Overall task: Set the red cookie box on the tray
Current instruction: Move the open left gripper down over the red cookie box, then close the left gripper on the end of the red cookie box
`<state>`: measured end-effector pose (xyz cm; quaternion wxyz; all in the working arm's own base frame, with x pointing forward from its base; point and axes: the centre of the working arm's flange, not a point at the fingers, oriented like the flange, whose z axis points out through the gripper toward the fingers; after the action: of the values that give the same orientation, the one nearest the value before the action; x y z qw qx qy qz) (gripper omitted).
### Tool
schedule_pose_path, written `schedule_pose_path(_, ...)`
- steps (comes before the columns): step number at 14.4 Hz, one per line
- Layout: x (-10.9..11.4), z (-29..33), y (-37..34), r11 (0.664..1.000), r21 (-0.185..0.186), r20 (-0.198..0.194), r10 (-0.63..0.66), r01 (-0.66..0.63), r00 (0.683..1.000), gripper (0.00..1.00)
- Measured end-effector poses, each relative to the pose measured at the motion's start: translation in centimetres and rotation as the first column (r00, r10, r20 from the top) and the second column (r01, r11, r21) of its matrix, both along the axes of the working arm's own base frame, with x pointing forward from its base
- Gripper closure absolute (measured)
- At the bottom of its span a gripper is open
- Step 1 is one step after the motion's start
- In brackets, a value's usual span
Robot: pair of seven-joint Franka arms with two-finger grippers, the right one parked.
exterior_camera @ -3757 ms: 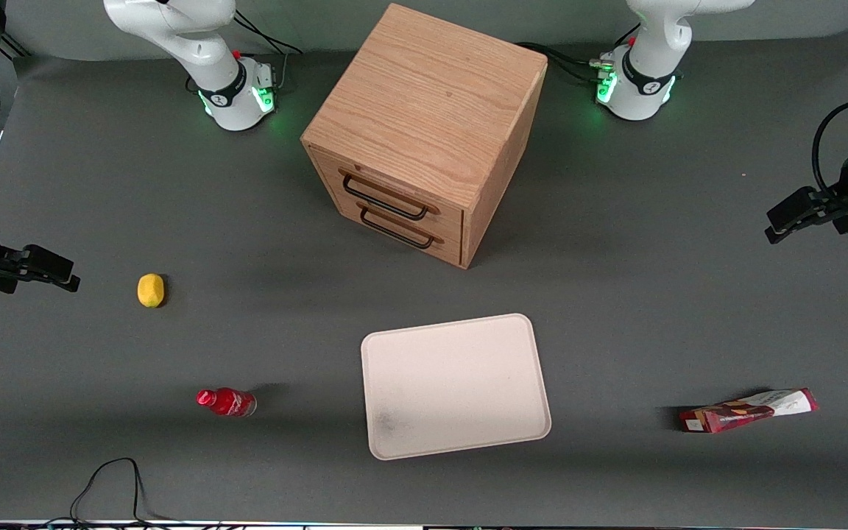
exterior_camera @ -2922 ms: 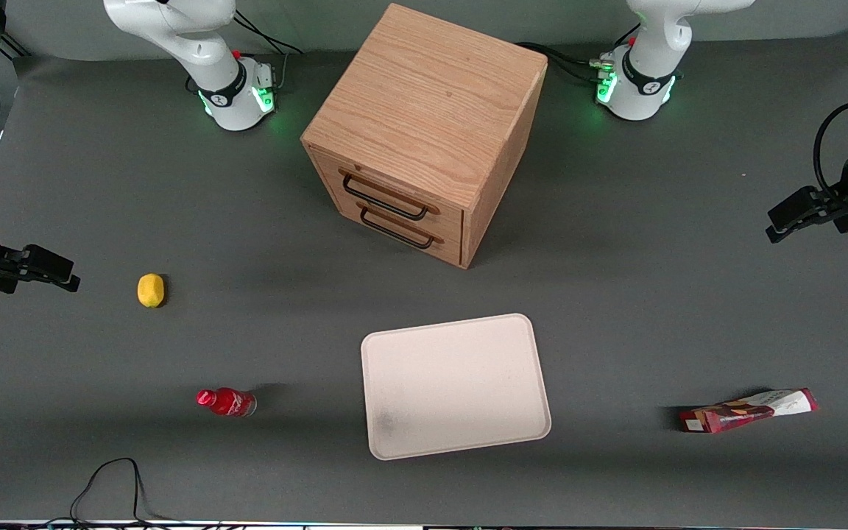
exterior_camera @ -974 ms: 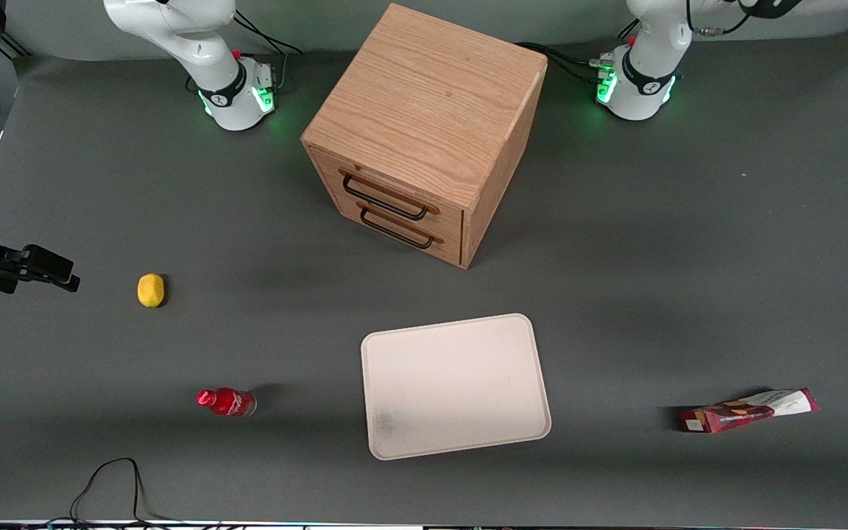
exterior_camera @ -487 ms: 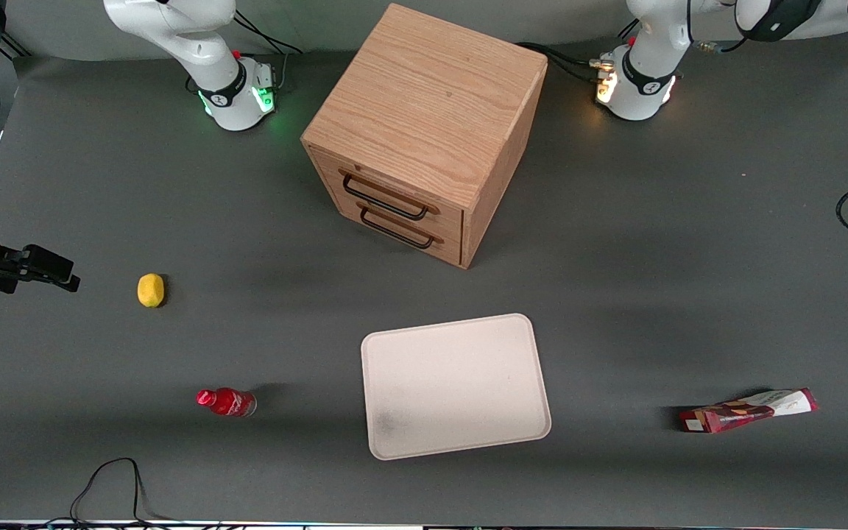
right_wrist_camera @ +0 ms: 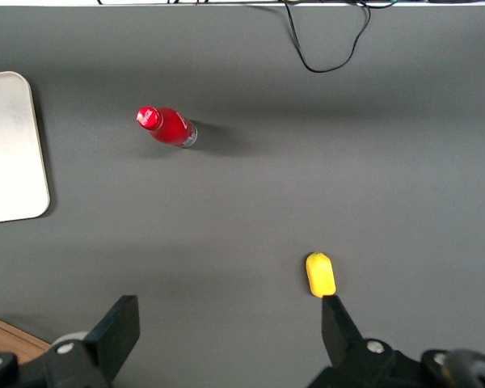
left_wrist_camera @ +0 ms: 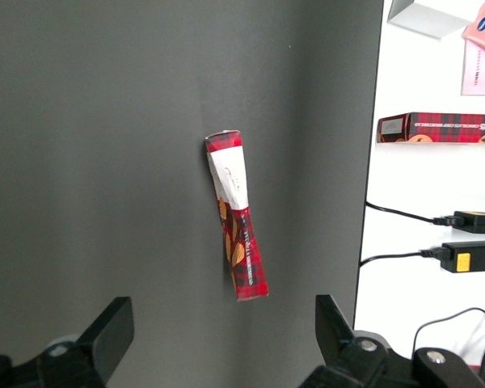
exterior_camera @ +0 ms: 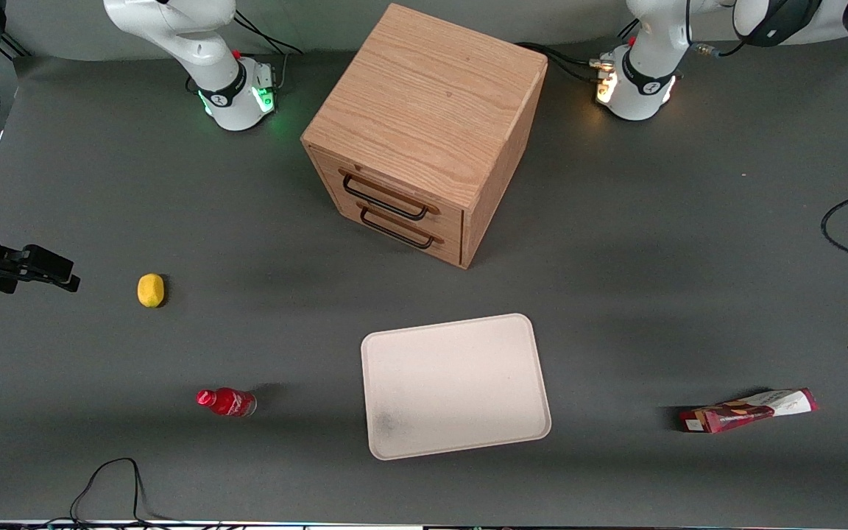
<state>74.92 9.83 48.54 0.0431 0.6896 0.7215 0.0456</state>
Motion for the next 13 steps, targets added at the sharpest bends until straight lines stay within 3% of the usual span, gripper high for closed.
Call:
schedule_pose_path(6, 1.4, -10.3, -0.4, 1.0, 0.014, -0.044, -0.013, 0.014, 0.999, 0.0)
schedule_pose_path(13, 2.9, -19.4, -2.0, 0.999, 0.019, -0.026, -0.035, 0.036, 0.999, 0.0)
